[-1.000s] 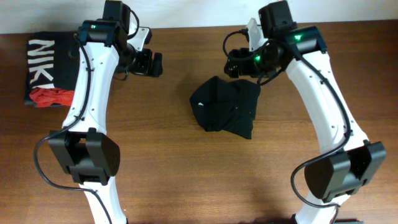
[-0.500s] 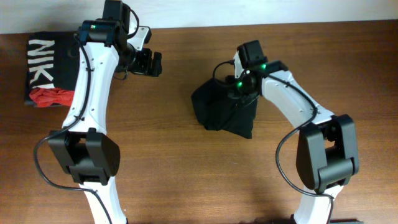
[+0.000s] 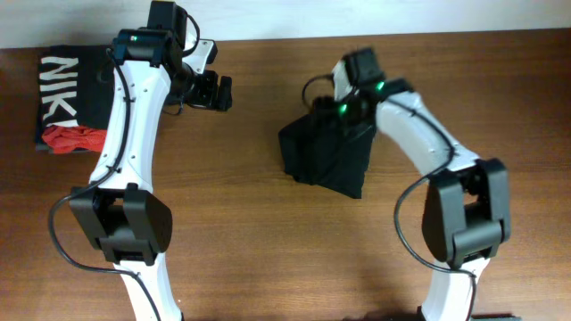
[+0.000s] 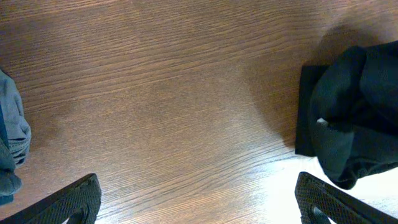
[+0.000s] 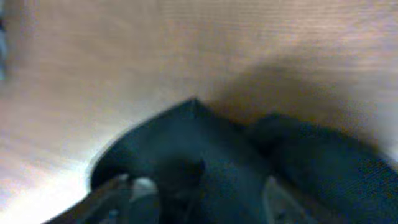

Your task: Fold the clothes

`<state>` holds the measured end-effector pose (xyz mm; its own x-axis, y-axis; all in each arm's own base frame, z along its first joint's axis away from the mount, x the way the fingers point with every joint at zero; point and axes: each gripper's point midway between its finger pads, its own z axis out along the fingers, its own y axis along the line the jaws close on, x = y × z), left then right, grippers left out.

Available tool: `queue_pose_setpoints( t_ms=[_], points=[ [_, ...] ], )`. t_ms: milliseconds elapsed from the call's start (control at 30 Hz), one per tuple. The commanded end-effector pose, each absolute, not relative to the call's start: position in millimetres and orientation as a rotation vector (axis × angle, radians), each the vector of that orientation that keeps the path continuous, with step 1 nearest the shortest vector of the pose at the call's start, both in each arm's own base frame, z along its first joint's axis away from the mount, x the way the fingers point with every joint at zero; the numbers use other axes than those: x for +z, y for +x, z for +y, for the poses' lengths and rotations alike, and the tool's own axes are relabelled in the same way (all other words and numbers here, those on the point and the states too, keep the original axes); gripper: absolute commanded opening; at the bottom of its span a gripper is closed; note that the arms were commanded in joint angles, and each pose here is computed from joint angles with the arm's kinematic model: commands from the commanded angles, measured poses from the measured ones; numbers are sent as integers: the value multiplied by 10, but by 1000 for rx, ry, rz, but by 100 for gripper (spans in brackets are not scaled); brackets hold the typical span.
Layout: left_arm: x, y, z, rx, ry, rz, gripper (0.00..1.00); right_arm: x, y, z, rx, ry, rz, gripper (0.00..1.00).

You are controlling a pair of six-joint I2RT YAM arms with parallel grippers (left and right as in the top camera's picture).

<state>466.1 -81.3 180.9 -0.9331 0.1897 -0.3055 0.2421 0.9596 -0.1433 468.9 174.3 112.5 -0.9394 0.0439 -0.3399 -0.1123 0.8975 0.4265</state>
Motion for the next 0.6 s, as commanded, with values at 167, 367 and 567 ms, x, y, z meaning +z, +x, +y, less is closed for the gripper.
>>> queue_pose_setpoints(
  t_ms=[167, 367, 567],
  points=[
    [1705, 4443, -1121, -511, 499, 2816, 99, 2600, 4716, 1189, 548, -61, 2607, 87],
    [1182, 4270, -1484, -732, 749, 2745, 99, 2488, 4498, 666, 463, 66, 2732, 89],
    [776, 4278, -1876, -904, 777, 2669, 99, 2433, 4409, 530, 424, 113, 2779, 89]
  ],
)
